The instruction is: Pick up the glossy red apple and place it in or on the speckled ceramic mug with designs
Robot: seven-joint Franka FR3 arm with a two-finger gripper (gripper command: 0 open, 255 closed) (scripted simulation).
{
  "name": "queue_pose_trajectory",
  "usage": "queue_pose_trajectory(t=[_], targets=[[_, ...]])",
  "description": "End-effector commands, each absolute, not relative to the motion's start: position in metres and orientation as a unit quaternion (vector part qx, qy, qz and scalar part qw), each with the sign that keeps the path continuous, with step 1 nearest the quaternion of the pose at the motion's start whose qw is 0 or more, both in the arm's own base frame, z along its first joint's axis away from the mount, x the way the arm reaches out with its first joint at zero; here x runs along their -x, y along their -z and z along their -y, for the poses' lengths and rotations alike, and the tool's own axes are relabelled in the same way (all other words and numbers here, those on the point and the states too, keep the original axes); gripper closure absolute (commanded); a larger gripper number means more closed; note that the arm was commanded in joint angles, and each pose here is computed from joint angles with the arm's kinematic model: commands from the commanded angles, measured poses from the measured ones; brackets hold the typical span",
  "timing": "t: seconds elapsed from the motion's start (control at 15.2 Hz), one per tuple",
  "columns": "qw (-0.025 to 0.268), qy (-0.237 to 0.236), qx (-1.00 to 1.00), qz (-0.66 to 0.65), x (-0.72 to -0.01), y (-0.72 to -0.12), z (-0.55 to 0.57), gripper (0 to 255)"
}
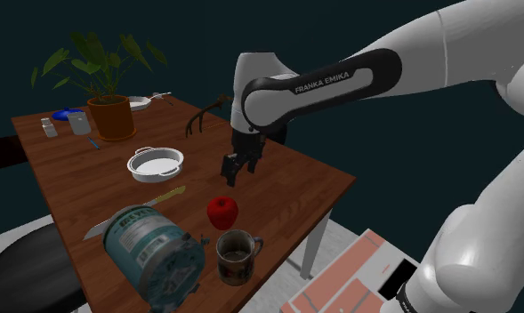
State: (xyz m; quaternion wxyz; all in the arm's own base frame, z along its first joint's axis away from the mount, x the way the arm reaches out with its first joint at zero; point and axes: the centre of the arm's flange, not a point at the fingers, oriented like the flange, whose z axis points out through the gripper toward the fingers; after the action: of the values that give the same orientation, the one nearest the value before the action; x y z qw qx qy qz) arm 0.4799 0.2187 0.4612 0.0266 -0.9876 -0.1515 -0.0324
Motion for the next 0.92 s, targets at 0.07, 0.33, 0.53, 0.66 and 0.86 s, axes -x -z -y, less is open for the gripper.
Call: queue_pose_trajectory(t=[0.07,0.33,0.53,0.66,0.86], targets=[[0.031,0.031,0.986,0.161,-0.498,-0.442,-0.249,0],[0.034,0.031,0.985,0.165,-0.508,-0.422,-0.265,0],[0.034,0.031,0.985,0.165,-0.508,-0.406,-0.266,0],[0.034,0.031,0.985,0.165,-0.509,-0.396,-0.267,0],[0.034,0.031,0.985,0.165,-0.509,-0.393,-0.267,0]])
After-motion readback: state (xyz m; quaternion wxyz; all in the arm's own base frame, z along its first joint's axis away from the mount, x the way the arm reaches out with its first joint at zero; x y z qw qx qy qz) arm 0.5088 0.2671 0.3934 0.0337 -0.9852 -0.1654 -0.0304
